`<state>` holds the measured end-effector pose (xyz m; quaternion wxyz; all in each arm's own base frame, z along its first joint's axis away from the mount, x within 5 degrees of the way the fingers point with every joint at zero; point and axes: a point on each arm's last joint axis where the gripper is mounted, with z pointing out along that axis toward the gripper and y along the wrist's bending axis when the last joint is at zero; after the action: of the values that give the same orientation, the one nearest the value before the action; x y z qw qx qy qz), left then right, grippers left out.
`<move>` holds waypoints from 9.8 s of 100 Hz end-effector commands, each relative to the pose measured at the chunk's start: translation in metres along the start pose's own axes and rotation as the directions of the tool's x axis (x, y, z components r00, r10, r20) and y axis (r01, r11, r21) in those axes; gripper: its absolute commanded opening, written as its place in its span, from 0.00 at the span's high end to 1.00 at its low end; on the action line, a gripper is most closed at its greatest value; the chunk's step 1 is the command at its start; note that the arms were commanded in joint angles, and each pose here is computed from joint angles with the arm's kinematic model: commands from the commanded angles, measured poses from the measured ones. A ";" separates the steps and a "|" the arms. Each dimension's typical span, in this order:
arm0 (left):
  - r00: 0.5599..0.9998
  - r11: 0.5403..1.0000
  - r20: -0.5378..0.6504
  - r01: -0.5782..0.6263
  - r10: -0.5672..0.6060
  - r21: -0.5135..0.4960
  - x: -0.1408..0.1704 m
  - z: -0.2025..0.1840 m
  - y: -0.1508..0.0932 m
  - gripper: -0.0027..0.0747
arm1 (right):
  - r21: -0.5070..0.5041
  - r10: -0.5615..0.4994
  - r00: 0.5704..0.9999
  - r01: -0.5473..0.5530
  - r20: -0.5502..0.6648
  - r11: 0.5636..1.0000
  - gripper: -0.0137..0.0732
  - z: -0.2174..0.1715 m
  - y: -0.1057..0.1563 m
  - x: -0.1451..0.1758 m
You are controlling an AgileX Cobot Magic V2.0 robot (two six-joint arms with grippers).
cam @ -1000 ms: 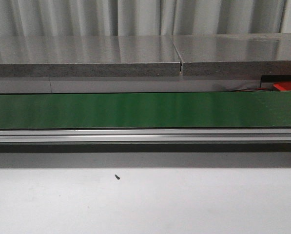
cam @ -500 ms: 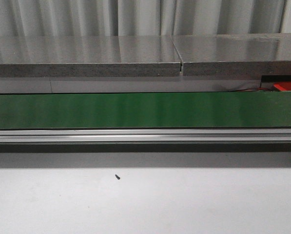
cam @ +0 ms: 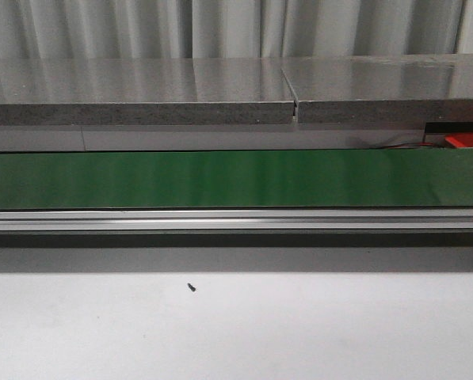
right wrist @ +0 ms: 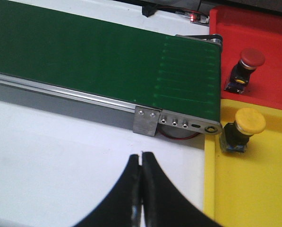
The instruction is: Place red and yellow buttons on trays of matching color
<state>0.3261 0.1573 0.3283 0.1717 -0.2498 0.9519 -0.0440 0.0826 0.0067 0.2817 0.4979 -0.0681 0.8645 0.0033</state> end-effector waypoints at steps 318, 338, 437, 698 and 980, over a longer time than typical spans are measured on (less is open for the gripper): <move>0.965 0.965 -0.044 -0.258 0.259 0.039 0.003 0.043 -0.076 0.64 | 0.017 -0.003 0.995 0.001 0.097 1.000 0.92 -0.004 -0.002 -0.014; 0.966 0.966 -0.027 -0.255 0.257 0.047 0.004 0.039 -0.077 0.28 | 0.017 -0.003 0.995 0.001 0.097 1.000 0.92 -0.004 -0.002 -0.014; 0.734 0.778 0.462 -0.613 0.498 0.135 0.119 -0.092 -0.154 0.99 | 0.018 -0.002 0.994 0.001 0.106 1.000 0.92 -0.005 -0.002 -0.015; 0.619 0.762 0.657 -0.639 0.430 0.103 0.284 -0.117 -0.040 0.99 | -0.575 -0.457 0.851 0.245 -0.257 0.781 0.16 0.191 0.163 -0.203; 0.619 0.762 0.657 -0.639 0.430 0.103 0.284 -0.117 -0.040 0.99 | 0.401 0.424 0.861 -0.297 -0.280 0.867 0.62 0.146 -0.179 -0.091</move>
<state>0.0692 -0.0161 0.3464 0.4710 0.0826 0.8762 -0.0595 0.2729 -0.1377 0.2846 0.2832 0.1595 0.9445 -0.0474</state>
